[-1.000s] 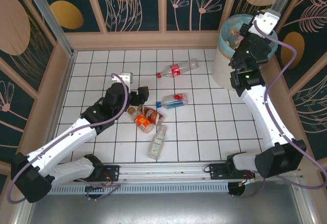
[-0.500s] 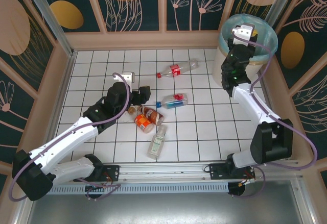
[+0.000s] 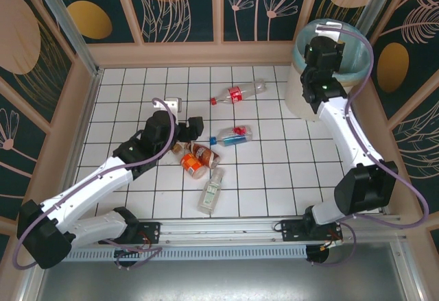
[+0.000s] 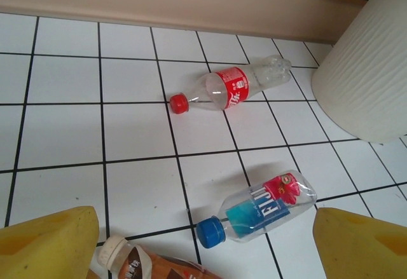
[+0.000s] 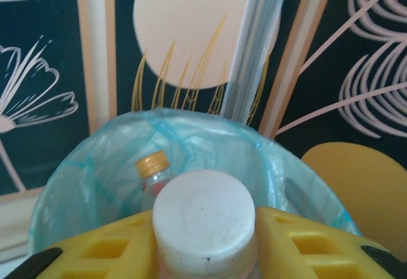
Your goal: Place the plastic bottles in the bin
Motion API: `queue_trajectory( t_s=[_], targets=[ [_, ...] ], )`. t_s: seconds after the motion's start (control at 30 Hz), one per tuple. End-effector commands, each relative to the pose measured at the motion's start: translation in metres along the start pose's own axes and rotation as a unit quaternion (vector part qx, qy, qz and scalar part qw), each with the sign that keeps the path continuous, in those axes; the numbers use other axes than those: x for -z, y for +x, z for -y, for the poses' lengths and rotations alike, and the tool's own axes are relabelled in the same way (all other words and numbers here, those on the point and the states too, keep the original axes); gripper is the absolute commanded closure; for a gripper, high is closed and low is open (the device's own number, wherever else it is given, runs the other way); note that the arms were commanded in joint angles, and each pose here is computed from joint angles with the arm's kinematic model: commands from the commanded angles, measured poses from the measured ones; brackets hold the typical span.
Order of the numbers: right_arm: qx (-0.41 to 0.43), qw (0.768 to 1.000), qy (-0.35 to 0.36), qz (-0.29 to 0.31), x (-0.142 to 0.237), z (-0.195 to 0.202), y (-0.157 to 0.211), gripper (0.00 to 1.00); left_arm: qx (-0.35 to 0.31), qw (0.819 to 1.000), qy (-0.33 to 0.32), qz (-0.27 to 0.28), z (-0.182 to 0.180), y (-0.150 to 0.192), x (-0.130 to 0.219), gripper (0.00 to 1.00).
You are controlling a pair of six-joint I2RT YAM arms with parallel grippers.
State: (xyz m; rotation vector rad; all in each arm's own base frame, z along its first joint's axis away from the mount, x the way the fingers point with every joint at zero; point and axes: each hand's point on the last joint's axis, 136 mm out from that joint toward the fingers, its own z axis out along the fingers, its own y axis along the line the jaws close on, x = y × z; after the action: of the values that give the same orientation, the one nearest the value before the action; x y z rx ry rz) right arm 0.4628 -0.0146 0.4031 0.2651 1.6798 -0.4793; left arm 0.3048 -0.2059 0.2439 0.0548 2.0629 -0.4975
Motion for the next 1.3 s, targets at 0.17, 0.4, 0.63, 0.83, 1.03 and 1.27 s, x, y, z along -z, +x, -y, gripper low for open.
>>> queue_trajectory(
  t_s=[0.17, 0.4, 0.63, 0.83, 1.03, 1.27],
  targets=[
    [0.003, 0.991, -0.005, -0.132, -0.016, 0.0, 0.061, 0.63, 0.018, 1.0, 0.016, 0.012, 0.005, -0.006, 0.007, 0.13],
    [-0.015, 0.984, 0.005, -0.176, -0.038, 0.002, 0.094, 0.67, 0.017, 1.0, 0.02, 0.01, 0.008, -0.007, 0.006, 0.13],
    [-0.022, 0.979, 0.005, -0.204, -0.057, 0.001, 0.118, 0.6, 0.018, 1.0, 0.018, 0.008, 0.007, -0.004, 0.005, 0.13],
    [-0.027, 0.974, -0.007, -0.223, -0.068, -0.004, 0.129, 0.51, 0.011, 1.0, 0.015, 0.001, 0.006, 0.0, 0.0, 0.13],
    [-0.081, 0.982, -0.014, -0.171, -0.051, 0.004, 0.077, 0.33, 0.004, 1.0, 0.013, 0.003, 0.008, -0.004, -0.004, 0.12],
    [-0.114, 0.988, -0.02, -0.1, -0.019, 0.022, 0.017, 0.35, -0.001, 1.0, 0.02, 0.001, 0.014, -0.005, -0.01, 0.12]
  ],
)
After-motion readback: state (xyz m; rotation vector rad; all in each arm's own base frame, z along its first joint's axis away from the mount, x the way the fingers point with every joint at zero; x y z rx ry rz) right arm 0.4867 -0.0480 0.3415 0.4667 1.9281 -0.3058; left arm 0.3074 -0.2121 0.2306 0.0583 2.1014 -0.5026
